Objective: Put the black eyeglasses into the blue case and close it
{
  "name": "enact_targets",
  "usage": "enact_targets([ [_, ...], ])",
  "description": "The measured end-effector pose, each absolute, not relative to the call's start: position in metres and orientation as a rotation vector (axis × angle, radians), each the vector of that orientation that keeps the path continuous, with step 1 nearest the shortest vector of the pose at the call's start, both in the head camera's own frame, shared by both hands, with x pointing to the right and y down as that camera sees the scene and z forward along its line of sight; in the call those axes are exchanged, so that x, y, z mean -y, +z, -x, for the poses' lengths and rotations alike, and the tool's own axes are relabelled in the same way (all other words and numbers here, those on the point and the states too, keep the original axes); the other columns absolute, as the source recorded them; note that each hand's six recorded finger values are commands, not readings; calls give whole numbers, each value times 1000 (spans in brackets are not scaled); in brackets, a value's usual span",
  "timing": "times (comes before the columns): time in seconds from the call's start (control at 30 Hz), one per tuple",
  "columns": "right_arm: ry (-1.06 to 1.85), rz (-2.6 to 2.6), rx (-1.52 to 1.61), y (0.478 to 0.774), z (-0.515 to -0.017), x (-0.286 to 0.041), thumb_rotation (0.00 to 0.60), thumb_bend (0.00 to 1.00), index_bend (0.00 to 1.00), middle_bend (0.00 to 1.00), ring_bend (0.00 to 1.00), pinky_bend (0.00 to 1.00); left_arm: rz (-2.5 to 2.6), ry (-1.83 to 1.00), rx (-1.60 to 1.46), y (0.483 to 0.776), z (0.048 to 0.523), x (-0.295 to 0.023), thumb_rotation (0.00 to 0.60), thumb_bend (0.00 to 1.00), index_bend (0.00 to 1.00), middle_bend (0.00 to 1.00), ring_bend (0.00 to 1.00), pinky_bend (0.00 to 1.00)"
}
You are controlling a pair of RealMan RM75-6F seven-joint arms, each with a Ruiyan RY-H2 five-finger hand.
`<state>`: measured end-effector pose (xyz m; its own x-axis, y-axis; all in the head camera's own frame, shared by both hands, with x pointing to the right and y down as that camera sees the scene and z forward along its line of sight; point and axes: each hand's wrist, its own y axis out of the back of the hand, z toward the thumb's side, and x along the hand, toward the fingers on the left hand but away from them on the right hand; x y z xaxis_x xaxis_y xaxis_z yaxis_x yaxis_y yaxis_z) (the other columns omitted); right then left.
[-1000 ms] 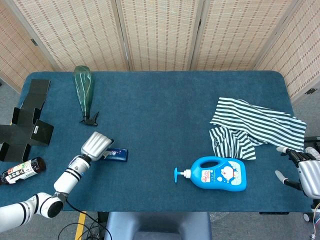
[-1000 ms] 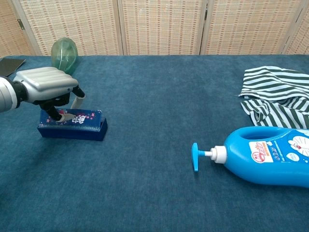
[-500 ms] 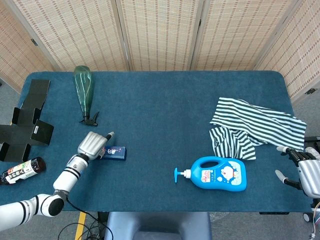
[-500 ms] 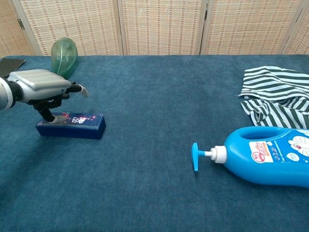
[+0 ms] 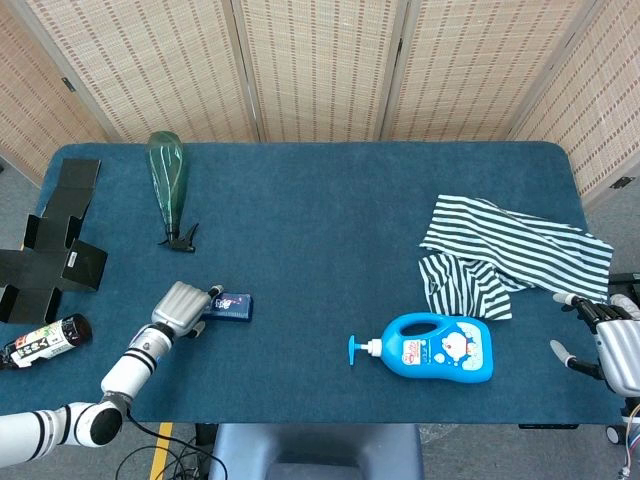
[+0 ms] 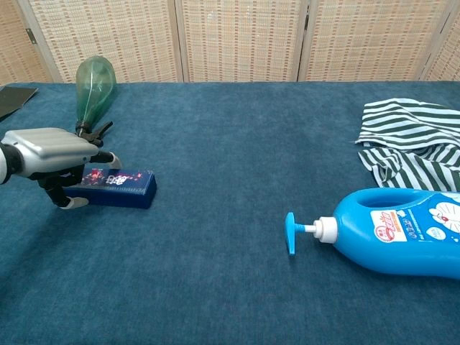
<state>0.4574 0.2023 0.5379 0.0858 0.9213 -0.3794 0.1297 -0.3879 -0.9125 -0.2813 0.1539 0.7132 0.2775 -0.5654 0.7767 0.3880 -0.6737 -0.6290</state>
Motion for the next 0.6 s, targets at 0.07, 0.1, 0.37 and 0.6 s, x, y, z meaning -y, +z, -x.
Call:
enact_targets([
  [0.07,1377,1637,1058,538,-457,-203,600,238,262,389,452,391,1755,-1505,-183,717,281,-155,600,401,297,964,948,984],
  [0.1,1378,1637,1059,538,-458,-203,600,238,262,389,452,391,1753,-1500,-188,718,281,-155,600,401,323,964,949,984],
  [0.37,1379,1632,1056,537,-457,-203,600,237,263,389,452,391,1728,-1432,-237,723,278,-159,600,400,472,976,961,988],
  [0.6,1378,1630,1055,536,-457,-202,600,238,263,389,452,391,1722,-1426,-223,722,282,-163,600,400,122,965,948,987],
])
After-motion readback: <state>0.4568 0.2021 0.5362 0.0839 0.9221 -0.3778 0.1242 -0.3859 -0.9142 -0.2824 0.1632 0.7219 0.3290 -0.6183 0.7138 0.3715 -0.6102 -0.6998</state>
